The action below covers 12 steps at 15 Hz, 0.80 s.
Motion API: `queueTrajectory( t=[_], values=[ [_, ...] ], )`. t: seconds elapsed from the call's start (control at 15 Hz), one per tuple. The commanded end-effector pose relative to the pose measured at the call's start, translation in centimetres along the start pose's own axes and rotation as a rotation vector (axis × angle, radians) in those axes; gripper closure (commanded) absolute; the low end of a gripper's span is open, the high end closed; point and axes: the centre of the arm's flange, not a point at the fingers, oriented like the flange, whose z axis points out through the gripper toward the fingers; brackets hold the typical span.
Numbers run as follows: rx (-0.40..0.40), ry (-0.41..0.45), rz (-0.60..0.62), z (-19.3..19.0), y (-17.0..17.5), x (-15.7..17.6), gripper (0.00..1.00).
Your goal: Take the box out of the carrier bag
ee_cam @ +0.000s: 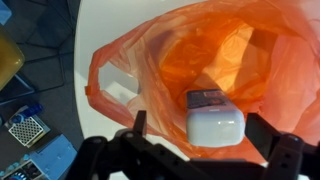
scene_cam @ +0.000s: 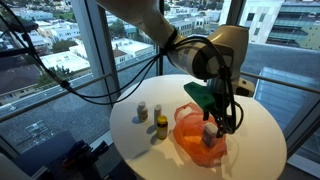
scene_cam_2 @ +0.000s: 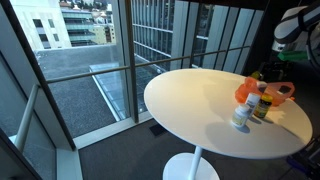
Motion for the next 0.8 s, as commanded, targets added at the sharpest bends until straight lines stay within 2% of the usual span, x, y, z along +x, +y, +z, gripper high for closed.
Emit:
queueTrajectory(
  t=[0.0,0.73],
  values=[
    [0.012,0.010,-0.019,0.6,0.3,1.3,0.00],
    [0.044,0.011,-0.057,2.2,0.0,1.6,0.00]
  ],
)
